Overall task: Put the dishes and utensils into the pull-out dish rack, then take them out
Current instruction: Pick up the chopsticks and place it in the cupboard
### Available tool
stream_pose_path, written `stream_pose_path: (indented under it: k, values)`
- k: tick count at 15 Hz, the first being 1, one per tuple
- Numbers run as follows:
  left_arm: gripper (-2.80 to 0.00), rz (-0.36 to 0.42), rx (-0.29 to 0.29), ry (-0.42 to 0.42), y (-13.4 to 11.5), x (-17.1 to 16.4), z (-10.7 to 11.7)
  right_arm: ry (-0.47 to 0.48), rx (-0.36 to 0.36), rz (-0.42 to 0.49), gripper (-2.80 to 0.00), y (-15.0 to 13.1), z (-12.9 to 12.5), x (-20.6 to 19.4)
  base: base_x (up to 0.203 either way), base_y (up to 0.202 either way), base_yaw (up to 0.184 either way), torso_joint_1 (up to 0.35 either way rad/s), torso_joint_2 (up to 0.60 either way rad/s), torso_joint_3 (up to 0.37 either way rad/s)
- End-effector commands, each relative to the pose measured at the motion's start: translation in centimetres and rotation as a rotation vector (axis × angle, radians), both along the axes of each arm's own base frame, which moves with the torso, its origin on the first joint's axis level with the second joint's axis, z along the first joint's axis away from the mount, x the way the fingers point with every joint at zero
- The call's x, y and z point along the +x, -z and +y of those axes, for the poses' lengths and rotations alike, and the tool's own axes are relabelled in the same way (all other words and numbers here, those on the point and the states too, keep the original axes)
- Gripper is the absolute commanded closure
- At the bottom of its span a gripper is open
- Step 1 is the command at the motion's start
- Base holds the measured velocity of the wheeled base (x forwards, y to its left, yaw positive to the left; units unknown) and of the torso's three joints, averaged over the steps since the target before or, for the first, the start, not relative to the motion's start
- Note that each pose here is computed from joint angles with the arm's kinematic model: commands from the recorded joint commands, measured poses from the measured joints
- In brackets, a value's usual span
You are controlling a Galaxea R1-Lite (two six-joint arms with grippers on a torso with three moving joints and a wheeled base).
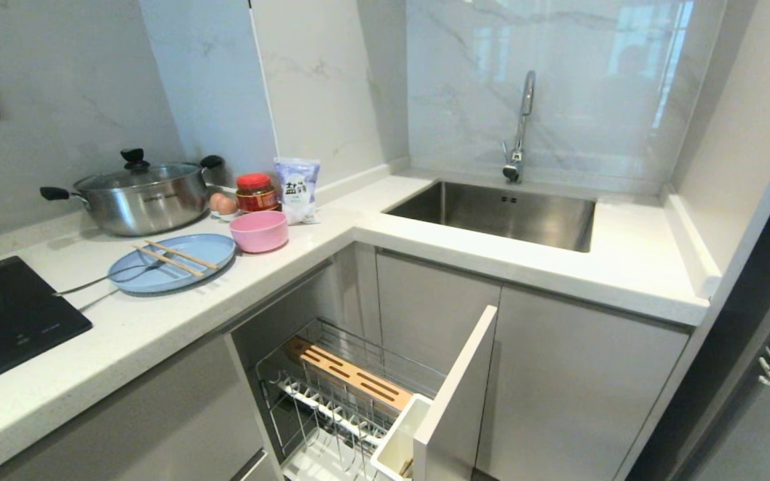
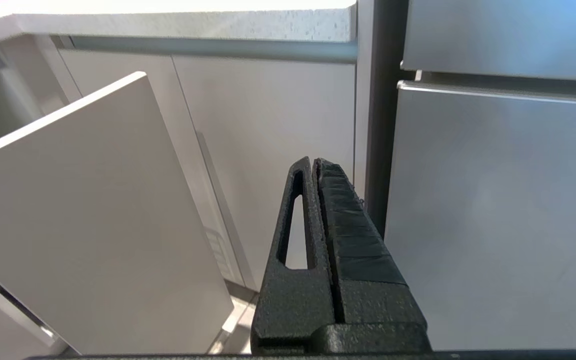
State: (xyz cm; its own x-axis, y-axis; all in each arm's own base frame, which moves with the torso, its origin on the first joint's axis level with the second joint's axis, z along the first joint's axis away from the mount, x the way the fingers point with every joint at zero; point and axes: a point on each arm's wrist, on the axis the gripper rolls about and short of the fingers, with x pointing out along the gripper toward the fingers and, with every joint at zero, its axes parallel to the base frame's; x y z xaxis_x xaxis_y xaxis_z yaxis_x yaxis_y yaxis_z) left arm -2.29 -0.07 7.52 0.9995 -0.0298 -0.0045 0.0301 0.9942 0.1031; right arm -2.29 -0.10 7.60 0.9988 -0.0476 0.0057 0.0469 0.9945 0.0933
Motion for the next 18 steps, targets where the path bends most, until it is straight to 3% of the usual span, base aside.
stream_pose_path:
  k: [1,18]
  values:
    - [0.0,0.002,0.001,-0.001,-0.01,0.01,0.0,0.0,0.0,-0.005,0.0,0.0,0.0,-0.03,0.0,0.0,0.0,0.002,0.01,-0.183]
    - [0.0,0.003,0.007,0.004,0.02,0.02,-0.01,0.0,0.0,-0.005,0.0,0.0,-0.01,-0.03,0.0,0.0,0.0,0.003,0.0,-0.198]
